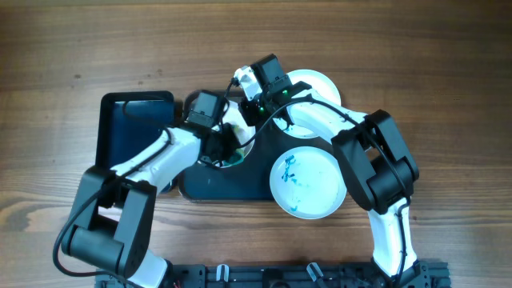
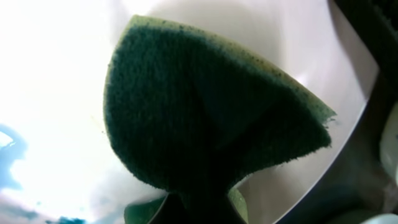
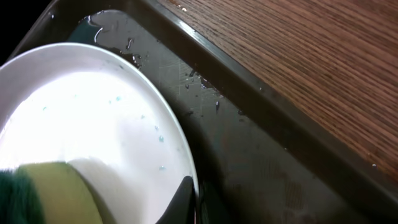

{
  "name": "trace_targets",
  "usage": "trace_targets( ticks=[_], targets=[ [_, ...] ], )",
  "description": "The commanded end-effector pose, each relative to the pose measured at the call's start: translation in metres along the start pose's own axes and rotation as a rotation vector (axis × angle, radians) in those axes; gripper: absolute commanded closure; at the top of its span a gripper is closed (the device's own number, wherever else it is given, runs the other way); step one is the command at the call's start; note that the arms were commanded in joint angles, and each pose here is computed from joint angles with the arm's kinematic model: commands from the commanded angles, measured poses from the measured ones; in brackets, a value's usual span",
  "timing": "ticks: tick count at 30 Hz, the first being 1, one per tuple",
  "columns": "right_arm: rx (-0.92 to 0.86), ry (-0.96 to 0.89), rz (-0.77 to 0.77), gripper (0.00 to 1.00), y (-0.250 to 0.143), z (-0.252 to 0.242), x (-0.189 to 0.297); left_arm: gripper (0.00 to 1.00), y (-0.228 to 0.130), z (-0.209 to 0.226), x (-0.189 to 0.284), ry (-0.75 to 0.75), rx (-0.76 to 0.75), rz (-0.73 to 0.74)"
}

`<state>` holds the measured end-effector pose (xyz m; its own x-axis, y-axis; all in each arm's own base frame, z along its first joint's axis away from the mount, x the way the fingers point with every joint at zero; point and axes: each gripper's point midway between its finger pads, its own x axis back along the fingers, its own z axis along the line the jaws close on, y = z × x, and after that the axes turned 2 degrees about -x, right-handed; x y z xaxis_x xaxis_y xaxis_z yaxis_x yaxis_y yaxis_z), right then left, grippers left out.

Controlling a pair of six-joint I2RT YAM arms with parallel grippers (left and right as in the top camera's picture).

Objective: Clean dirty plates on tray and stack at the side
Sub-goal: 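Scrub the plate again with the sponge while the right gripper holds it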

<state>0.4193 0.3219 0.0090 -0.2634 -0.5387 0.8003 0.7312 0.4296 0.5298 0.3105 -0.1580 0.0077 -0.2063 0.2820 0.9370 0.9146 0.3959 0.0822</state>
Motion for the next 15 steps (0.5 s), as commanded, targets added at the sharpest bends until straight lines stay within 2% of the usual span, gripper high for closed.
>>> trace_targets(
  ticks=[1,4,5,9,15],
  targets=[
    [-0.075,-0.046,0.010,0.96,-0.007,-0.010,-0.010,0.96,-0.013,0.005,-0.003,0.063,0.080,-0.033],
    [-0.076,-0.046,0.010,0.96,-0.007,-0.010,-0.010,0.96,-0.010,0.013,-0.004,0.126,0.072,-0.095],
    [-0.075,-0.046,0.009,0.96,-0.007,-0.010,-0.010,0.96,-0.003,0.028,-0.002,0.207,0.062,-0.158],
    [-0.073,-0.046,0.010,0.96,-0.007,-0.010,-0.010,0.96,0.009,0.064,0.008,0.377,0.052,-0.270],
    [-0.074,-0.046,0.012,0.96,-0.007,-0.010,-0.010,0.96,0.020,0.101,0.027,0.559,0.045,-0.363]
  ],
)
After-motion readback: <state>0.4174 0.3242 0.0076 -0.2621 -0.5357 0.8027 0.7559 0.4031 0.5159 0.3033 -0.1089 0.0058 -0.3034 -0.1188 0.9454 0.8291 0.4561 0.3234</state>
